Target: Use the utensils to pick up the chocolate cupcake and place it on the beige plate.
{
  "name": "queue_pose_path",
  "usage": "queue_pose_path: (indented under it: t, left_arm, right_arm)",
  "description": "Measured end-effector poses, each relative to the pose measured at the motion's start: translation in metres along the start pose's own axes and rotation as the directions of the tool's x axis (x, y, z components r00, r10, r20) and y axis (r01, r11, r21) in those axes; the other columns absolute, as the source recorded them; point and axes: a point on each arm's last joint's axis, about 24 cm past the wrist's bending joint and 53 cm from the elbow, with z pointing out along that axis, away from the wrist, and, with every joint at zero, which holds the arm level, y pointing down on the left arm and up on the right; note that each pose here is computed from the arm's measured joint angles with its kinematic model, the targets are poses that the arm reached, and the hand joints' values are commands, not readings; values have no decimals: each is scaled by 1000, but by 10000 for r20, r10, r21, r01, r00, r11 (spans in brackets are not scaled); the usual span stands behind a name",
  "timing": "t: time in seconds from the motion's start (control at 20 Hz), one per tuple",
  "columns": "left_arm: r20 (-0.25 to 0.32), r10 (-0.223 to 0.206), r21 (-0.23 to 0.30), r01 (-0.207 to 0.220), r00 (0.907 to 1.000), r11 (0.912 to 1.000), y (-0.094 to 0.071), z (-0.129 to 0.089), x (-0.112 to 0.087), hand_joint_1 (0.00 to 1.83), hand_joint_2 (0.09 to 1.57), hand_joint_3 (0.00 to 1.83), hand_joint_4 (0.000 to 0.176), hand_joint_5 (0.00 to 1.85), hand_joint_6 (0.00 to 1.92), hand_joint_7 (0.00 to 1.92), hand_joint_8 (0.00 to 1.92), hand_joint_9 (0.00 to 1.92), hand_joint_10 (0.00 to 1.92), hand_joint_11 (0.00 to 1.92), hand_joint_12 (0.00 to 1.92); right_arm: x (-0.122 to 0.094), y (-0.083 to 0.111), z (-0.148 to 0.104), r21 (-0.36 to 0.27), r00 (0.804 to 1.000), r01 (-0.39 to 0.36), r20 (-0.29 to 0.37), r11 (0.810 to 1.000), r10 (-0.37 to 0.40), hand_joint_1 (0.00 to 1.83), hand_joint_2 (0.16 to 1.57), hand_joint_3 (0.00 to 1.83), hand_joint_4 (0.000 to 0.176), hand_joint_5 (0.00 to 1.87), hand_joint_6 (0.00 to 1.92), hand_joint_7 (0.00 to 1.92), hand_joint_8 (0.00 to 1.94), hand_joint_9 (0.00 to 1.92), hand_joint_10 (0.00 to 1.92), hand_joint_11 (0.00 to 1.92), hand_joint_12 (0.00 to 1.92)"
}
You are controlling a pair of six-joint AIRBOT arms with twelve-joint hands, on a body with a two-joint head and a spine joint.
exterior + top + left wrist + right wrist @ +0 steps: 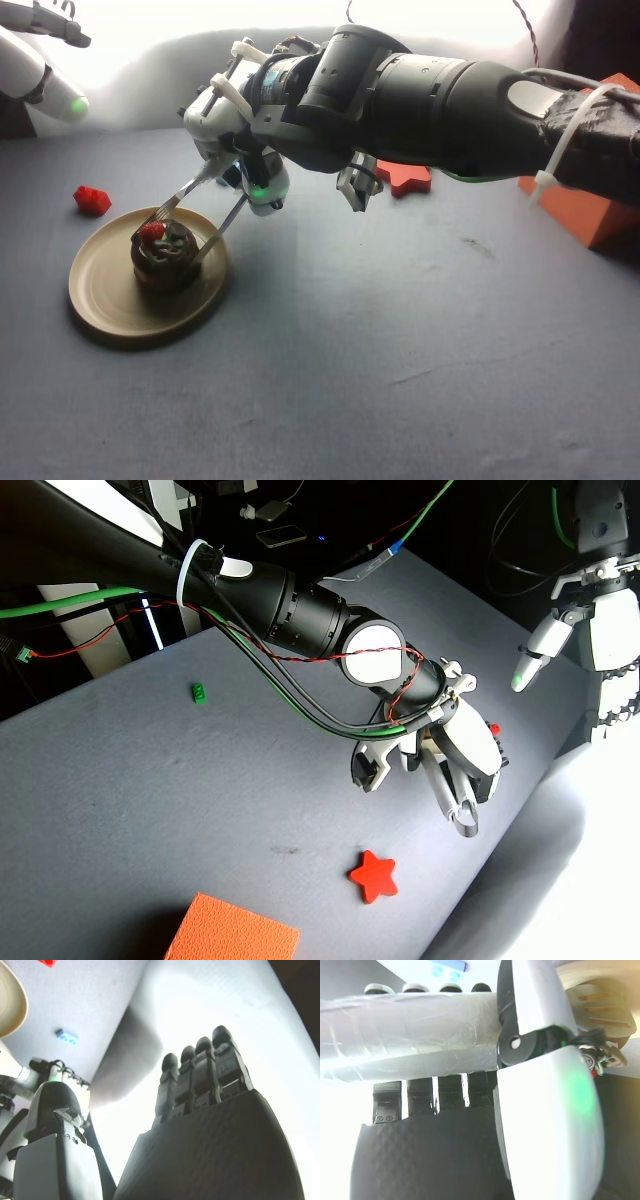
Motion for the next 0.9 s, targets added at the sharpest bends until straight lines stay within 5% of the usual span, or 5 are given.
queue_pose_path:
  t: [0.15, 0.2, 0.75, 0.8, 0.9]
  left_arm:
    - [0, 3, -2, -3, 10000, 10000, 0, 0, 0, 517, 1037, 0, 0, 146, 2, 65, 1, 69, 4, 0, 156]
    - [0, 3, -2, -3, 10000, 10000, 0, 0, 0, 513, 1034, 0, 0, 141, 0, 64, 0, 65, 1, 0, 128]
    - [0, 3, -2, -3, 10000, 10000, 0, 0, 0, 517, 1046, 2, 0, 126, 2, 57, 2, 42, 3, 0, 76]
    - [-3, 3, -2, -3, 10000, 10000, 0, 0, 0, 533, 1033, 0, 0, 139, 7, 55, 2, 51, 7, 5, 66]
    - [0, 3, -2, -3, 10000, 10000, 0, 0, 0, 536, 1030, 0, 0, 140, 5, 59, 2, 56, 6, 0, 63]
  right_arm:
    - [0, 0, 0, -3, 10000, 1, -1, 10000, -1, 1316, 1233, 0, 0, 755, 1239, 712, 1351, 710, 1587, 560, 1700]
    - [0, 0, 0, -6, 10000, 1, 1, 10000, -1, 1155, 1243, 2, 15, 752, 1311, 726, 1413, 600, 1345, 583, 1701]
    - [0, 0, 0, 4, 10000, 2, -13, 10000, -2, 1129, 1282, 0, 0, 654, 1390, 697, 1527, 479, 1310, 423, 1728]
    - [1, 0, 0, 16, 10000, 6, -23, 10000, -6, 1085, 1262, 0, 0, 693, 1397, 546, 920, 458, 1236, 377, 1691]
    - [1, 0, 0, 36, 10000, 10, -44, 10000, -10, 1104, 1232, 0, 0, 742, 1329, 593, 776, 485, 1169, 402, 1597]
